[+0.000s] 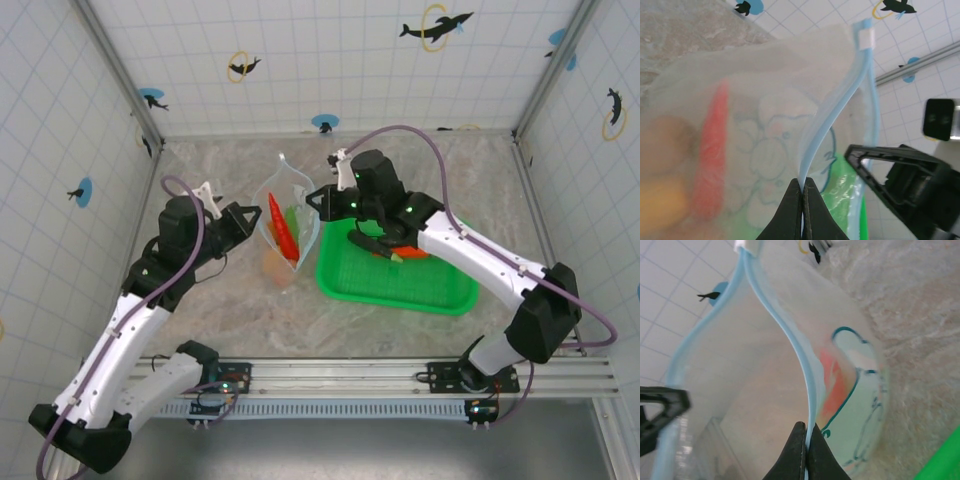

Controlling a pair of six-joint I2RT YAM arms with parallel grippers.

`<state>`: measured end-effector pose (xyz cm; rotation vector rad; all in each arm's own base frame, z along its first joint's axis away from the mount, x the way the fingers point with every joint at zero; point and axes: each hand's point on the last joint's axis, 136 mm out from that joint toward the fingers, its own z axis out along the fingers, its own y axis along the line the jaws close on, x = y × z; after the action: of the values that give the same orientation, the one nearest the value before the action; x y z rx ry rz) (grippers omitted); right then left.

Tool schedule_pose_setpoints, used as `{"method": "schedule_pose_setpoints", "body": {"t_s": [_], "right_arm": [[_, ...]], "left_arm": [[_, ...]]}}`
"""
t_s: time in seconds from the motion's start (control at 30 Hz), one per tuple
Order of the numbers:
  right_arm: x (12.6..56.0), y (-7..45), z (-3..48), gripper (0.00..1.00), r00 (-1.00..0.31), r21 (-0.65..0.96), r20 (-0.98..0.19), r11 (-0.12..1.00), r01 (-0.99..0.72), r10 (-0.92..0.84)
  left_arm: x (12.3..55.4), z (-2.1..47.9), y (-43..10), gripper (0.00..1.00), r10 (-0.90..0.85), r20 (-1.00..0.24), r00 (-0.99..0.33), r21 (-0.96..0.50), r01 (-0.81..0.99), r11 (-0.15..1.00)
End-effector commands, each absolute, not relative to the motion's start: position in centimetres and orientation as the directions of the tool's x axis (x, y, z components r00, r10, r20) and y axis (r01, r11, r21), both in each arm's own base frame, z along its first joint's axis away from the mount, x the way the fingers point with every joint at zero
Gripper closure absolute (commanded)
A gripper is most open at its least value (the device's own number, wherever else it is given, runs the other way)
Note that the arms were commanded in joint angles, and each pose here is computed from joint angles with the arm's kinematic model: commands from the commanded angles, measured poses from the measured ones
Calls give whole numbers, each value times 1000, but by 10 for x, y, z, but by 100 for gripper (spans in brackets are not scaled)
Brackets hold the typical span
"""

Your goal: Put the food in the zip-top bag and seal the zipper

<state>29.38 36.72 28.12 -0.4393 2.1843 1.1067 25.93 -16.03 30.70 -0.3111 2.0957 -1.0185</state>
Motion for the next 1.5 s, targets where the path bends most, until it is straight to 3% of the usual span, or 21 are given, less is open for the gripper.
{"method": "schedule_pose_setpoints", "body": {"t_s": [0.0, 0.07, 0.17, 0.4, 0.6, 0.73, 0.93, 1.23, 1.47], "right_arm": [[293, 362, 281, 96, -744, 615, -669, 572, -543, 13], [293, 361, 276, 92, -745, 613, -667, 577, -540, 11], [293, 358, 276, 68, -736, 599, -677, 586, -545, 6], [287, 338, 296, 36, -673, 532, -739, 615, -583, 1], [292, 292, 296, 36, -633, 451, -774, 722, -525, 23], [299, 241, 256, 43, -675, 438, -735, 805, -400, 64], [287, 198, 170, 43, -783, 358, -621, 903, -238, 40], [270, 179, 96, 37, -851, 185, -511, 951, -247, -122], [282, 184, 78, 35, -855, 131, -486, 952, -275, -180]], "left_arm": [[258, 327, -159, 100, -516, -562, -646, -756, 149, 637], [260, 321, -162, 100, -514, -551, -657, -761, 143, 633], [261, 305, -167, 100, -507, -522, -685, -771, 125, 625], [263, 285, -165, 100, -504, -507, -699, -761, 88, 643], [262, 281, -165, 100, -503, -505, -701, -759, 83, 646], [263, 285, -163, 100, -507, -513, -692, -755, 84, 650], [266, 296, -160, 100, -516, -537, -668, -750, 98, 654], [266, 292, -161, 100, -508, -538, -673, -745, 97, 660], [265, 291, -161, 100, -502, -541, -675, -742, 102, 663]]}}
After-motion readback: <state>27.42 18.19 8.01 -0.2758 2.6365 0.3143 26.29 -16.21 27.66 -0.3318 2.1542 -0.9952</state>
